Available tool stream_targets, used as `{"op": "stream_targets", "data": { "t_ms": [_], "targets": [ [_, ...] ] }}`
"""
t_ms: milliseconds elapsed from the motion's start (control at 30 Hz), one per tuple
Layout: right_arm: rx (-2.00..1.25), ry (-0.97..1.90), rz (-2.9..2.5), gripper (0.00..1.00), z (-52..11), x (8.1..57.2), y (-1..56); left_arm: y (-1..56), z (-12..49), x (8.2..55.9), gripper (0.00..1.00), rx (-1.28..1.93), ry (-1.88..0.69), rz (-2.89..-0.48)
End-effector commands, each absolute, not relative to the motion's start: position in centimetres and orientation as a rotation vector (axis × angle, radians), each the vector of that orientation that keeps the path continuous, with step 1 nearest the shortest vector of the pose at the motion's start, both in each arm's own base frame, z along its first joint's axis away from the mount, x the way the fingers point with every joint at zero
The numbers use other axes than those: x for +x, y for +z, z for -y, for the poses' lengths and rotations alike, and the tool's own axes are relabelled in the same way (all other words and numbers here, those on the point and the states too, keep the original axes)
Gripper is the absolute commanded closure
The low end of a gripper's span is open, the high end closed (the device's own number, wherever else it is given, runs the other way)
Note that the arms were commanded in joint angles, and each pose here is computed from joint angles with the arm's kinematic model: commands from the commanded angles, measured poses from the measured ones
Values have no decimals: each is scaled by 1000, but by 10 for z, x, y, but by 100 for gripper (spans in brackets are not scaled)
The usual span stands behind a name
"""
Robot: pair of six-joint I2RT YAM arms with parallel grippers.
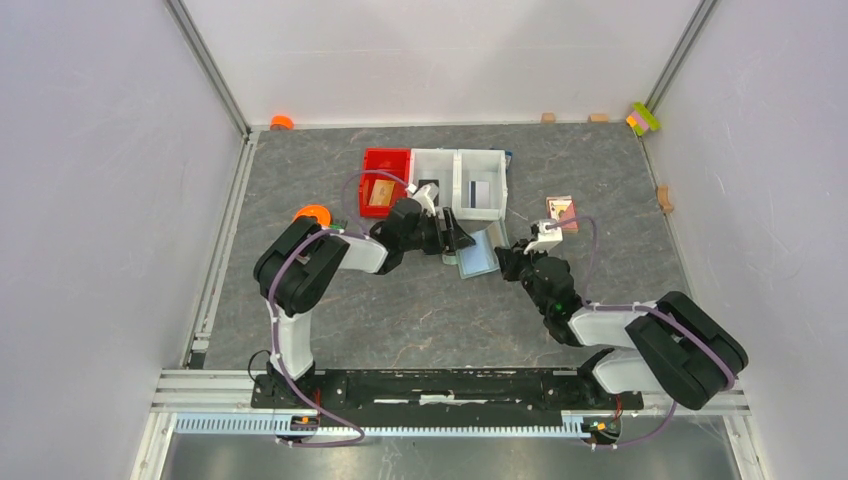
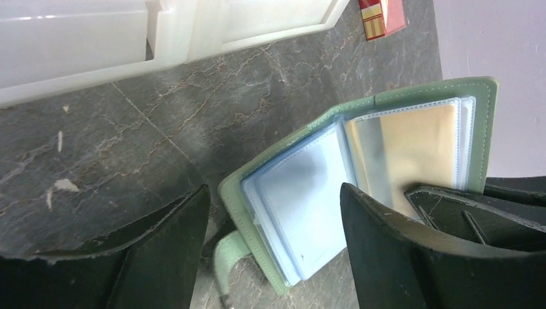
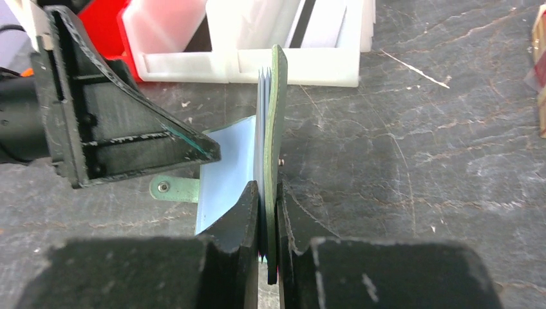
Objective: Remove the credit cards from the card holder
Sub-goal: Open the card holder at the center of the board.
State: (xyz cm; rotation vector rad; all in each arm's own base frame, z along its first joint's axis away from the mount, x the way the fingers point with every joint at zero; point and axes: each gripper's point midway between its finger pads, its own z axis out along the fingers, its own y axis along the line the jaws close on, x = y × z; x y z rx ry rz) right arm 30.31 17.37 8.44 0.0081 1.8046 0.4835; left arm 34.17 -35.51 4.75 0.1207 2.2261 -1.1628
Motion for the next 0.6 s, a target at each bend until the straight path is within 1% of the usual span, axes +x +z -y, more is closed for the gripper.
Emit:
{"op": "stream_targets", "data": {
  "t_ms": [0,133,200,267,333,367,500,533,567],
  "targets": [
    [26,655,-1701,100,-190,307,109,62,371,345,22,150,-1262,-2190],
    [25,687,-1722,100,-194,309,105,65,375,343,37,166,-1309,-2171],
    [27,681,-1747,100,-194,311,99,67,374,343,51,166,-1305,-2159],
    [13,681,-1774,100,-198,313,94,70,371,345,62,161,-1278,-2149],
    [-46,689,-1790,96,-205,314,92,70,368,347,70,155,-1247,-2147],
    [-72,691,-1807,92,-209,315,89,69,366,348,73,155,-1231,-2152],
    [-129,681,-1857,62,-217,318,80,60,358,353,87,136,-1137,-2199],
    [-129,681,-1859,57,-216,317,79,56,355,355,93,131,-1099,-2223],
    [-126,683,-1857,54,-216,316,80,52,351,357,95,127,-1048,-2245]
  ]
}}
